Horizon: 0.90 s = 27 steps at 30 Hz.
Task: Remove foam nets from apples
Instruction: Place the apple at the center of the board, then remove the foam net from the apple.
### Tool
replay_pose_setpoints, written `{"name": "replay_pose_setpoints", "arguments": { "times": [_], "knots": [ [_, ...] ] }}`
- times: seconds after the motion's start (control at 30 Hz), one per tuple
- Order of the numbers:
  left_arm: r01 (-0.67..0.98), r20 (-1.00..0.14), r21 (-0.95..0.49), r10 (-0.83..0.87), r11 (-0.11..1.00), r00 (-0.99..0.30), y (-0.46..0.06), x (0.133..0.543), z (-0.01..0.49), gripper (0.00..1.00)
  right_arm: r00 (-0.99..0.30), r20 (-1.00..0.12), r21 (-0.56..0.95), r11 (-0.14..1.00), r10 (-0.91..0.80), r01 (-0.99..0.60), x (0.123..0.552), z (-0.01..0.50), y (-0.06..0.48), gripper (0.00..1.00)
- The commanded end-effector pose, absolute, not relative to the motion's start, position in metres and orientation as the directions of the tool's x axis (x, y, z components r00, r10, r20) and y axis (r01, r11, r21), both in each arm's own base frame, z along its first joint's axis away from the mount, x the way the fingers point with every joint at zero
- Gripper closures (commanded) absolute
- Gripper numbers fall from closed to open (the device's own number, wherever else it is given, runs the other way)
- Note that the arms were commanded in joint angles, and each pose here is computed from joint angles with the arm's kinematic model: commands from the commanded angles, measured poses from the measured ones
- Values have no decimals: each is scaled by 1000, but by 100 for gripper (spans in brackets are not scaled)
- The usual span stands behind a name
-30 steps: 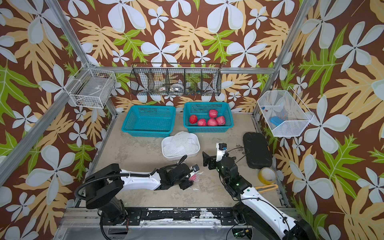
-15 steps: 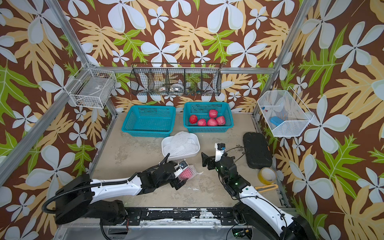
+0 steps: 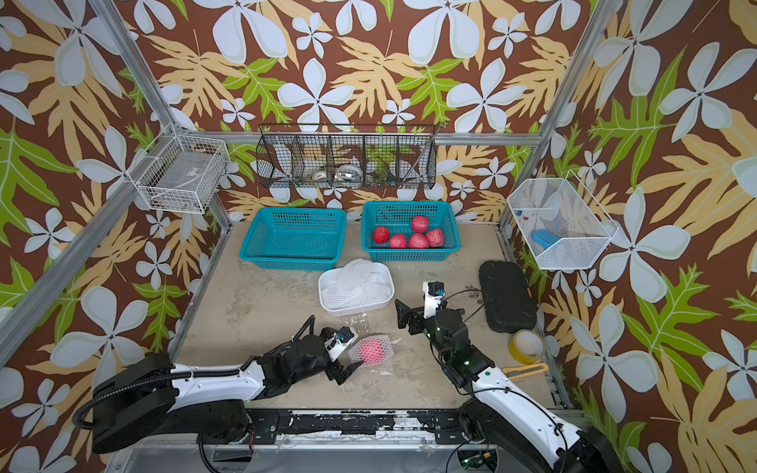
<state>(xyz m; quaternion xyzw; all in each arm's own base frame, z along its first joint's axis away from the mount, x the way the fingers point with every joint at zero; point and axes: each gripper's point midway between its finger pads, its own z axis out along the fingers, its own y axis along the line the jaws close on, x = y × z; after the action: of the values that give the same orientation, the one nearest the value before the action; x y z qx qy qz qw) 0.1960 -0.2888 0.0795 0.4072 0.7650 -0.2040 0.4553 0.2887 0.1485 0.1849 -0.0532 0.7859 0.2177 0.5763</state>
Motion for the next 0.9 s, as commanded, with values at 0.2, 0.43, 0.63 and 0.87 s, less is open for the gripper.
{"name": "replay_pose_setpoints", "arguments": {
  "times": [0.2,0.43,0.63,0.87],
  "knots": [
    [848,-907,4,359,530,-221,-297,195,85,2,-298,-939,277,892,172,-358,287,193,150,3],
    [894,-901,-34,374,446,-220,-302,177,79,3,-301,-937,286,886,178,-365,288,192,153,3],
    [918,-890,-44,402,393,-215,-310,171,72,6,-307,-936,287,881,173,-376,289,194,156,3],
    [928,-888,-61,405,367,-219,-317,169,71,20,-300,-939,279,883,169,-376,290,198,156,3]
  ]
}}
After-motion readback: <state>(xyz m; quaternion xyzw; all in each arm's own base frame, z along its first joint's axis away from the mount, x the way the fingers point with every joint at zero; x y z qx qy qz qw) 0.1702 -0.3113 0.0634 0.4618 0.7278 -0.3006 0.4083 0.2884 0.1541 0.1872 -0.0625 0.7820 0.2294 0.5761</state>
